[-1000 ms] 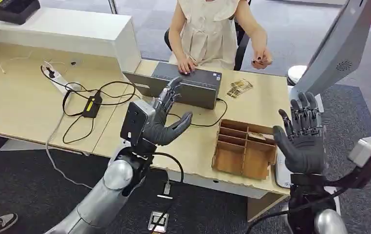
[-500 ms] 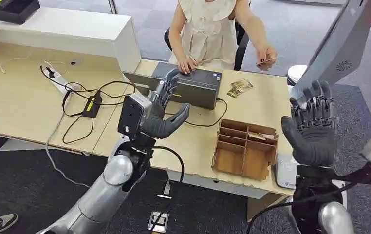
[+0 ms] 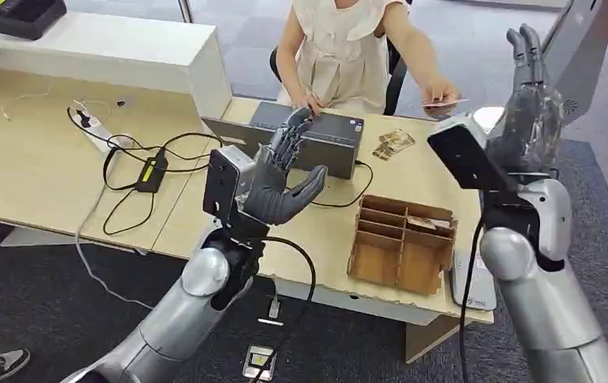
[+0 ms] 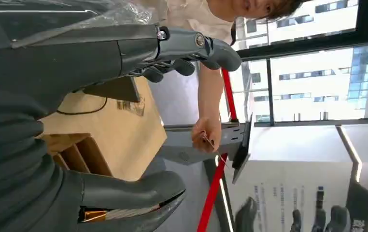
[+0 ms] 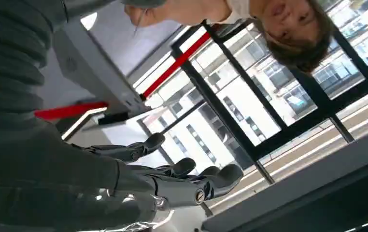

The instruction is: Pass the card to the sensor for recognition and then transmit it.

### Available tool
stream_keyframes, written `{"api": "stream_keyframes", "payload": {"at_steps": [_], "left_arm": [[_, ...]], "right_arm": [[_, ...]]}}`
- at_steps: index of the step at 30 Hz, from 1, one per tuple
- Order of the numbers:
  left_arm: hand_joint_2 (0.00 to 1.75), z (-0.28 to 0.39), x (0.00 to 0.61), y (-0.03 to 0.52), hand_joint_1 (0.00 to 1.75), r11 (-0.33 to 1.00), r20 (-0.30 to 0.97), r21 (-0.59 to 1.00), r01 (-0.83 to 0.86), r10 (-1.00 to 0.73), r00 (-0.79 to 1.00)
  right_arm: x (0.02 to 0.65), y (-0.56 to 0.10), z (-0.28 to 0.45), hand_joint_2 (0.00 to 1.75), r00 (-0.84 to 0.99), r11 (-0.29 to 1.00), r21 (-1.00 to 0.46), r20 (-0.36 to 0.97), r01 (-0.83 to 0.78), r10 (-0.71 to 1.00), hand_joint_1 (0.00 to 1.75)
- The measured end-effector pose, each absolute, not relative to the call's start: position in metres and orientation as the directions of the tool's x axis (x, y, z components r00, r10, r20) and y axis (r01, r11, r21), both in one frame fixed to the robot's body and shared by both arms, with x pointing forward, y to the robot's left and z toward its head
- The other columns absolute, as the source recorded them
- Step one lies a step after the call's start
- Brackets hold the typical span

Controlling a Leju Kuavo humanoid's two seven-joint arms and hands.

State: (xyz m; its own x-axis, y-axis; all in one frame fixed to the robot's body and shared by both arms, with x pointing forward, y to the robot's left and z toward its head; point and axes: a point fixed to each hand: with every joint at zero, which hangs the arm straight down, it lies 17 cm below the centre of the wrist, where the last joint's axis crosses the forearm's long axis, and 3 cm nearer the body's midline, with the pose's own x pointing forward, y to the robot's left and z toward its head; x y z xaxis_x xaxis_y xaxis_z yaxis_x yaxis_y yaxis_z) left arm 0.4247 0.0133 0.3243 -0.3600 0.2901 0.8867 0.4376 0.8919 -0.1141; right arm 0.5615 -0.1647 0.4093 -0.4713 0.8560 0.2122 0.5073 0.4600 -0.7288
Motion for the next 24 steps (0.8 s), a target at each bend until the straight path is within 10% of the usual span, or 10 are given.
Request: {"api": "stream_keyframes", "payload": {"at_steps": [8,23,24], "left_arm": [[1.75,0.314,0.424,0.006,0.0,0.879,0.899,-0.128,0.46,0.299,-0.321],[1.75,0.297,0.424,0.0,0.0,0.875,0.917,-0.131,0.465,0.285,-0.277],[1.75,0.296,0.424,0.0,0.0,0.876,0.918,-0.131,0.464,0.284,-0.277]], "right_arm": [[0.62,-0.165,0.36,1.75,-0.325,0.178,-0.869,0.021,0.462,0.945,0.0],[0.645,-0.191,0.3,1.75,-0.246,0.089,-0.943,0.008,0.322,0.969,0.0],[0.645,-0.191,0.297,1.75,-0.248,0.089,-0.945,0.008,0.316,0.969,1.75]]}}
